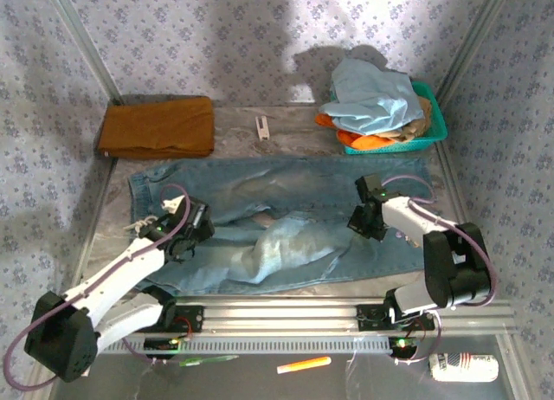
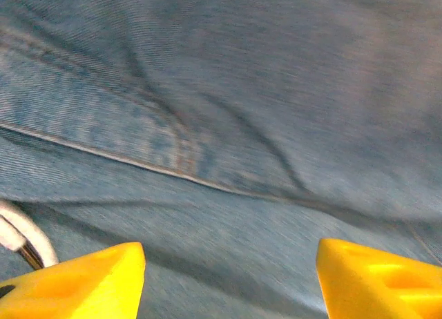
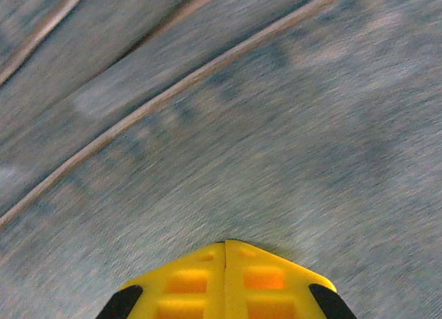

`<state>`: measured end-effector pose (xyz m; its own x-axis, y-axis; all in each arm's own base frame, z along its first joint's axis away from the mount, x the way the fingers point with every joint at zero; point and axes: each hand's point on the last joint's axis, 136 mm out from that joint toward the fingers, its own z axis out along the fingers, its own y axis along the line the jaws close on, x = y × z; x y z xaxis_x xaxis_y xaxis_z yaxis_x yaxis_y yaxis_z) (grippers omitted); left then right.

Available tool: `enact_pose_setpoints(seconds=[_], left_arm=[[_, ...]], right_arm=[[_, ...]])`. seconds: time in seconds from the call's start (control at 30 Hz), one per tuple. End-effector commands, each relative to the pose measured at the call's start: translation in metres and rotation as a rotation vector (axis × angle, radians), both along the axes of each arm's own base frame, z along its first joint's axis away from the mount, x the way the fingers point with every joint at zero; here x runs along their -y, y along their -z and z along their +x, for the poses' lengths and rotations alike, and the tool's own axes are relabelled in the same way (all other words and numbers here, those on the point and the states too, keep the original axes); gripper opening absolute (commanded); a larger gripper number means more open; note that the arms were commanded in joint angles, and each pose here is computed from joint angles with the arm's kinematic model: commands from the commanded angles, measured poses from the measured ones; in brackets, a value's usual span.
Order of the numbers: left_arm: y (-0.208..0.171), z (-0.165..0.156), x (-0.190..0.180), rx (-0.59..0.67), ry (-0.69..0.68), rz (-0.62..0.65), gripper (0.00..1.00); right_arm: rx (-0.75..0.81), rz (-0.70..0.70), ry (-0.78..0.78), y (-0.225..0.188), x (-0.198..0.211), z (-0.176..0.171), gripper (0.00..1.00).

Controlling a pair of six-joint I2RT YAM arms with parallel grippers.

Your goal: Fold and stack the trousers

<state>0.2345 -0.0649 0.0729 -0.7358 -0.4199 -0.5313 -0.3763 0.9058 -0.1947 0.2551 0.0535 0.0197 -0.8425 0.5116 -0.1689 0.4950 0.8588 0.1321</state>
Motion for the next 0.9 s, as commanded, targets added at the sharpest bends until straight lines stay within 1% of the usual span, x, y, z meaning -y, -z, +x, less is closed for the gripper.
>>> enact_pose_setpoints(seconds=[0.0,0.07,0.23,0.3,0.33,0.4,0.5,0.57,0.67,0.8,0.87], left_arm=[[0.001,0.024,-0.007,0.102,-0.098,-0.096,0.66],[0.015,0.022,-0.018,0.079,-0.148,-0.112,0.67],[0.044,0.019,-0.040,0.016,-0.247,-0.167,0.68],[0.050,0.018,-0.047,-0.007,-0.284,-0.183,0.68],[0.052,0.017,-0.050,-0.016,-0.298,-0.191,0.67],[0.054,0.014,-0.056,-0.031,-0.327,-0.190,0.67],[0.052,0.011,-0.061,-0.031,-0.357,-0.200,0.67],[0.045,0.010,-0.061,-0.021,-0.354,-0.210,0.68],[0.017,0.014,-0.058,0.023,-0.316,-0.223,0.74],[-0.031,0.032,-0.055,0.140,-0.270,-0.237,0.83],[-0.046,0.045,-0.054,0.168,-0.261,-0.235,0.85]], right_arm=[[-0.029,0.052,0.083,0.011,0.013,-0.009,0.00],[-0.044,0.085,0.111,0.014,0.020,-0.018,0.00],[-0.040,0.172,0.244,0.009,0.044,-0.042,0.00],[-0.028,0.208,0.292,0.007,0.053,-0.048,0.00],[-0.053,0.238,0.316,0.008,0.053,-0.058,0.00],[-0.051,0.282,0.332,0.007,0.053,-0.064,0.00],[-0.035,0.256,0.323,0.004,0.057,-0.066,0.00],[-0.015,0.281,0.294,-0.004,0.053,-0.059,0.00],[0.064,0.261,0.224,-0.030,0.048,-0.034,0.00],[0.146,0.117,0.106,-0.064,0.043,0.014,0.00],[0.153,0.018,0.113,-0.064,0.053,0.037,0.00]])
